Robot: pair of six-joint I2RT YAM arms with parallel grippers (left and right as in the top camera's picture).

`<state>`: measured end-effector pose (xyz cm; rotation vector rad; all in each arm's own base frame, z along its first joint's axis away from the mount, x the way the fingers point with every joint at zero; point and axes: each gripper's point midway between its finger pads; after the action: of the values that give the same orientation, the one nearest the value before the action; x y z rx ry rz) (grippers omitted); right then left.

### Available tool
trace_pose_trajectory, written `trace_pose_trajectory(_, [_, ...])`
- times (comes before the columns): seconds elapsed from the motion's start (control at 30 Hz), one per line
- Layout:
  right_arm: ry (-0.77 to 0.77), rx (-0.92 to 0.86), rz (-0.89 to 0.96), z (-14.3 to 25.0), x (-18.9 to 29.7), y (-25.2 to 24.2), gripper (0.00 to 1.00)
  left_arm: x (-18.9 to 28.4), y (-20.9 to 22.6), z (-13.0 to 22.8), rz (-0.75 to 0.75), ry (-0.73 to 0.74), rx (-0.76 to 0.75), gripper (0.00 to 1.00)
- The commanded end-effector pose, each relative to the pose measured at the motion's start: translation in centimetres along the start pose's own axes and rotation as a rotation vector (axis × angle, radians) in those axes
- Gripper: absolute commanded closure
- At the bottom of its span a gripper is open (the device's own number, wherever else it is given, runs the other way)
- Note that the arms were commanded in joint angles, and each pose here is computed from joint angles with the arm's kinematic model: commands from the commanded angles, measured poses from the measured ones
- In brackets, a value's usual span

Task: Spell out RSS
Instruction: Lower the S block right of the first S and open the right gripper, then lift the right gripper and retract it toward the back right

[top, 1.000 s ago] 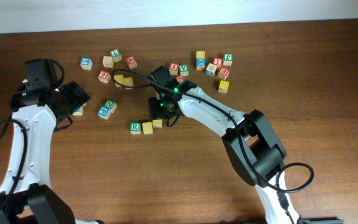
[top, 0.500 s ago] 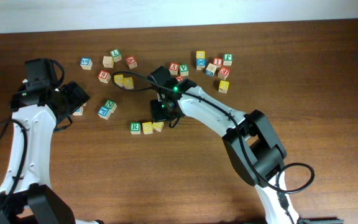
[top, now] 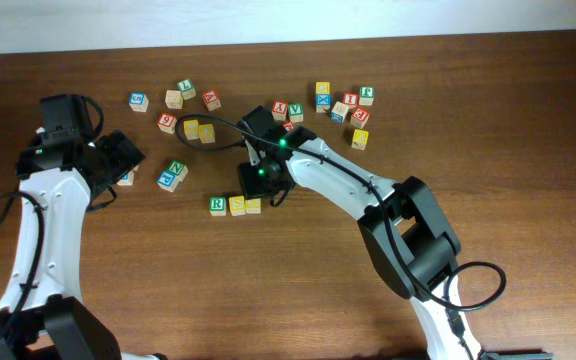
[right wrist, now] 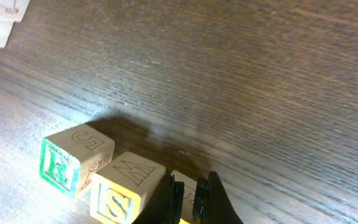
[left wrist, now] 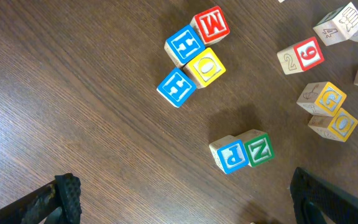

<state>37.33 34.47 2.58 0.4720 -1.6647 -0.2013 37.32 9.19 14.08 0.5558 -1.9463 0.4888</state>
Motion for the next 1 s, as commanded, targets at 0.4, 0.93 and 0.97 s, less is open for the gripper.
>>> trace_pose_trajectory(0.4, [-0.108,0.020,0.193,-2.9,6.2,-0.6,0.96,1.0,0.0,-0.9,0.008,-0.034,0.017,0.01])
trace_pose_trajectory(0.93, [-0.188,-0.176,0.434,1.0,27.9,-3.2,0.96,1.0,0.0,-0.9,0.008,-0.034,0.017,0.01])
trace_pose_trajectory(0.97, [-0.214,-0.164,0.428,1.4,29.2,-3.1,0.96,1.0,0.0,-0.9,0.008,-0.034,0.017,0.01])
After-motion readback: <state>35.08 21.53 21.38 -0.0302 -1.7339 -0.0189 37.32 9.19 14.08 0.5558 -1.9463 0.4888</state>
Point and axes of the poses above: each gripper's point midway between its finger pads, its own x axis back along the fingers, its own y axis along the line the jaws close on, z = x × y, and after that the axes turned 6 degrees about -x, right-handed
